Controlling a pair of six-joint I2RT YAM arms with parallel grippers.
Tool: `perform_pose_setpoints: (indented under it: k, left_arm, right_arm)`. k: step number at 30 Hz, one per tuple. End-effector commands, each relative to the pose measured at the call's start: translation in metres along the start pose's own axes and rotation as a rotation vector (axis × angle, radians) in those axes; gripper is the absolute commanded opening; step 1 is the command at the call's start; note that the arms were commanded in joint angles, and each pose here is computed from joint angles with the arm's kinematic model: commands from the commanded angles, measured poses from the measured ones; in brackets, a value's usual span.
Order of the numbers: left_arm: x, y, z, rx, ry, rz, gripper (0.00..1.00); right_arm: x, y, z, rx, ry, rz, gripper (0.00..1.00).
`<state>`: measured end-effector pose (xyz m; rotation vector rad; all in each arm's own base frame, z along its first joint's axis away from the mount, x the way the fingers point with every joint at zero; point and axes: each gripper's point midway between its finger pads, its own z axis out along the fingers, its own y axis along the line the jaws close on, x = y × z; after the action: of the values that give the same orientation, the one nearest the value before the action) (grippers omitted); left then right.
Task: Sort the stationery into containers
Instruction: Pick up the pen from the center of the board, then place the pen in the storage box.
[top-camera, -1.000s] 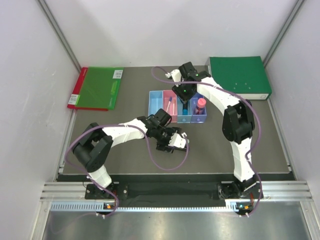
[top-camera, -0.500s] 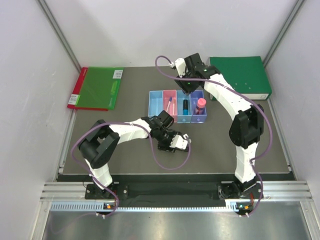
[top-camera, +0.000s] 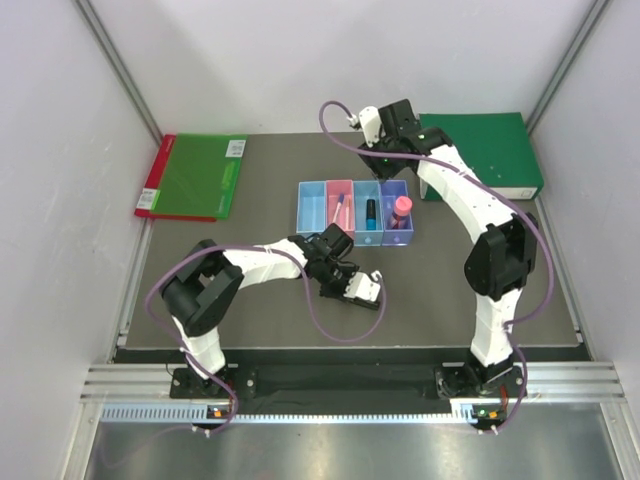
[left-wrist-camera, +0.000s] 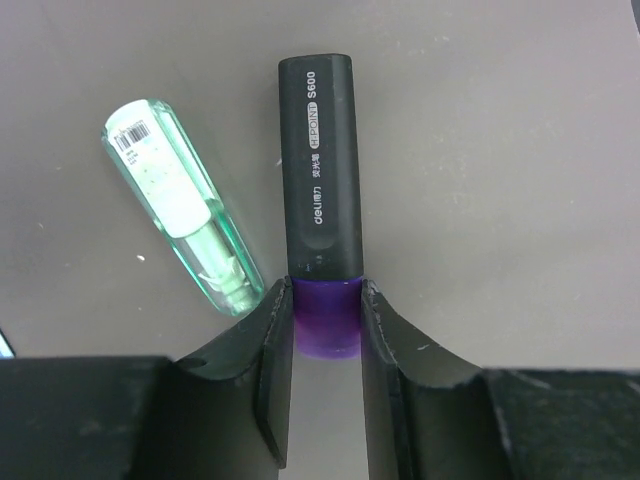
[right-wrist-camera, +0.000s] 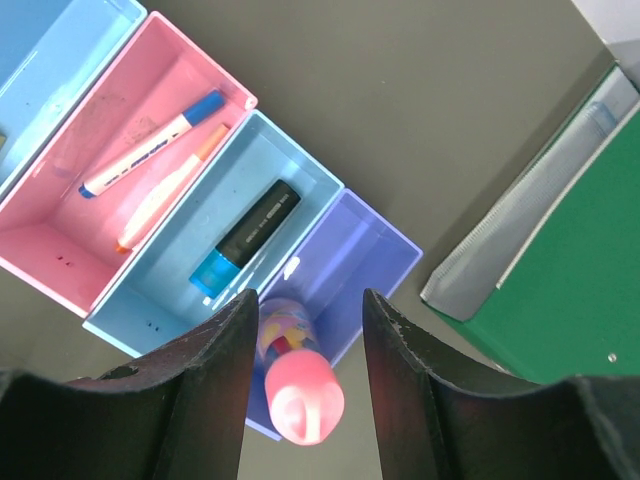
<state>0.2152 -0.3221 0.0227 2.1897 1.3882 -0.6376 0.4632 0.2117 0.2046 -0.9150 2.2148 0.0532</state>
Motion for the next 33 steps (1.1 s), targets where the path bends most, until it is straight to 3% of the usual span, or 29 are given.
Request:
perform_pose_setpoints:
  k: [1, 2, 7, 13, 20, 26, 33]
  left_arm:
    - [0.009, -0.007, 0.011, 0.038, 0.039, -0.026, 0.04]
    - [0.009, -0.007, 0.011, 0.038, 0.044, -0.027, 0.00]
    - [0.002, -0.006, 0.000, 0.033, 0.047, -0.059, 0.00]
    - [-0.049, 0.023, -0.046, -0.107, -0.049, -0.128, 0.00]
    - [-0.105, 0.084, -0.098, -0.376, -0.197, -0.409, 0.00]
    - [-0.099, 0.128, -0.116, -0.587, -0.179, -0.682, 0.00]
    - [-0.057, 0.175, -0.131, -0.837, -0.122, -0.965, 0.00]
  right_arm:
    - [-0.025, -0.025, -0.046, 0.078, -0.108, 0.030, 0.46]
    - [-0.026, -0.029, -0.049, 0.088, -0.112, 0.032, 0.46]
    - [-0.023, -0.046, -0.069, 0.124, -0.125, 0.056, 0.46]
    - [-0.016, -0.067, -0.098, 0.197, -0.152, 0.103, 0.46]
    - [0.005, -0.091, -0.129, 0.294, -0.164, 0.178, 0.47]
    - [0.025, -0.106, -0.153, 0.370, -0.172, 0.211, 0.47]
    - [0.047, -0.124, -0.173, 0.445, -0.174, 0.254, 0.47]
